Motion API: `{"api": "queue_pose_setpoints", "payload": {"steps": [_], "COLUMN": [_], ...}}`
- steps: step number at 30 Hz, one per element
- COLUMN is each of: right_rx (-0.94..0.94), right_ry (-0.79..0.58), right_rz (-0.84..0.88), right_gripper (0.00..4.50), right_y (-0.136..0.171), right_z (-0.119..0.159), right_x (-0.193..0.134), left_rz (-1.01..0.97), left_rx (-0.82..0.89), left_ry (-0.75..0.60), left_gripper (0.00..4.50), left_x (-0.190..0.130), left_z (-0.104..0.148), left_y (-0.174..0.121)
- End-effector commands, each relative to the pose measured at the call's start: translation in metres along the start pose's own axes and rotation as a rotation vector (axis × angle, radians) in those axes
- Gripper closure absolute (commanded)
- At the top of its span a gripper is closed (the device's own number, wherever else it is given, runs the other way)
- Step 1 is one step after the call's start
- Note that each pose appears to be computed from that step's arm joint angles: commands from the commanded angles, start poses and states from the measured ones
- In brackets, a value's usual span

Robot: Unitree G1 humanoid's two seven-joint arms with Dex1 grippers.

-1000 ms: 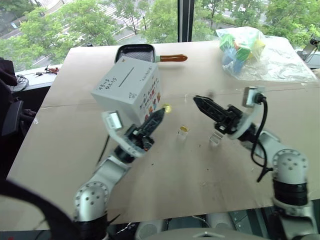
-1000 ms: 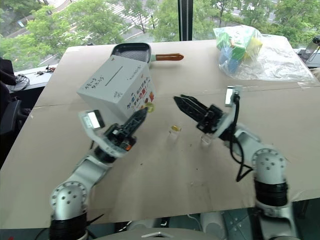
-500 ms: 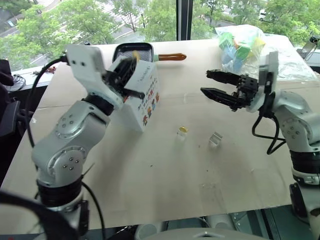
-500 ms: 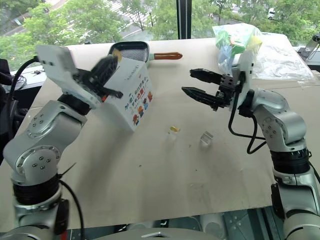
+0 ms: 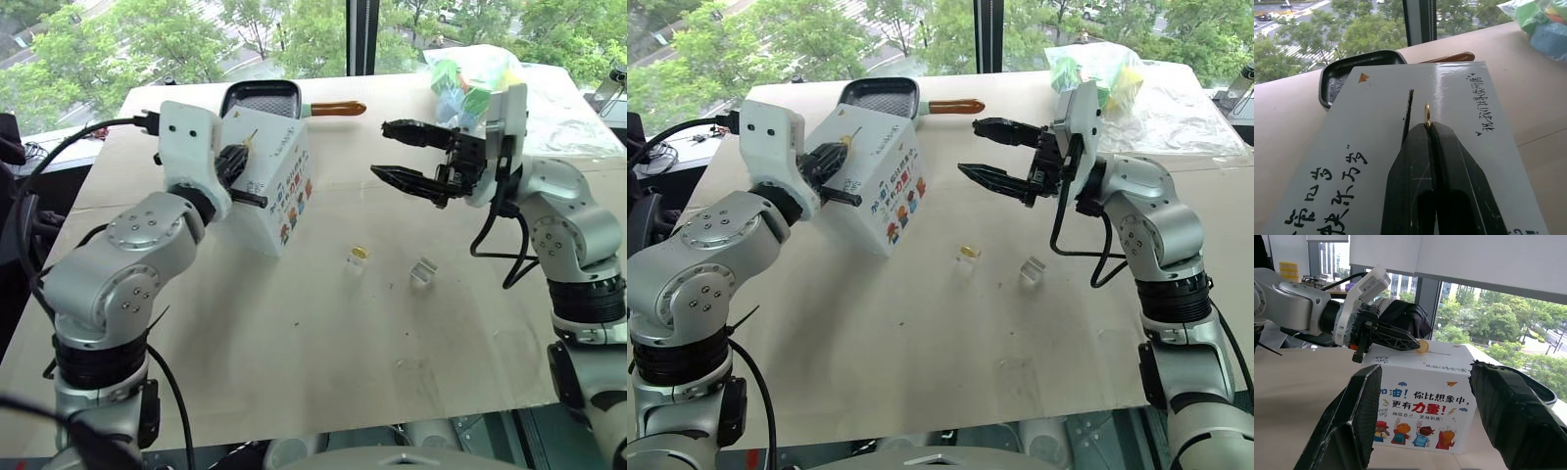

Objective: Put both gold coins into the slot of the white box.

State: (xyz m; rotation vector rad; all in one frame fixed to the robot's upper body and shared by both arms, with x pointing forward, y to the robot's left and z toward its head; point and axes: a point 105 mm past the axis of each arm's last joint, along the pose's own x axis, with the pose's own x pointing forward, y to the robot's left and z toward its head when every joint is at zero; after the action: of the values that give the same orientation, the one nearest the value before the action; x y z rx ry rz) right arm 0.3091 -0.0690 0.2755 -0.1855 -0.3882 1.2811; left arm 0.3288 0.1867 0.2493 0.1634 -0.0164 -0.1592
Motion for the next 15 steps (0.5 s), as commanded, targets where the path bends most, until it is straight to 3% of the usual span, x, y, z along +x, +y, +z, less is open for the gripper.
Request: {"api": "queue_pose_setpoints", "payload": {"steps": [1, 15], "right_rx": [-0.045, -0.038], "right_ry": [-0.034, -0.046], "right_rz": [0.002, 0.007], "right_gripper": [1.37, 1.37], "right_y": [0.002, 0.004], "right_z": [0.014, 0.014], "right_x": [0.0, 0.001], "left_rz": [0.035, 0.044], "left_rx": [-0.036, 0.03], "left_ry": [-0.012, 0.081], "left_gripper": [4.5, 4.5], "left_x": [-0.001, -0.002], "left_z": [0.004, -0.012], "left_y": [0.008, 0.011]}}
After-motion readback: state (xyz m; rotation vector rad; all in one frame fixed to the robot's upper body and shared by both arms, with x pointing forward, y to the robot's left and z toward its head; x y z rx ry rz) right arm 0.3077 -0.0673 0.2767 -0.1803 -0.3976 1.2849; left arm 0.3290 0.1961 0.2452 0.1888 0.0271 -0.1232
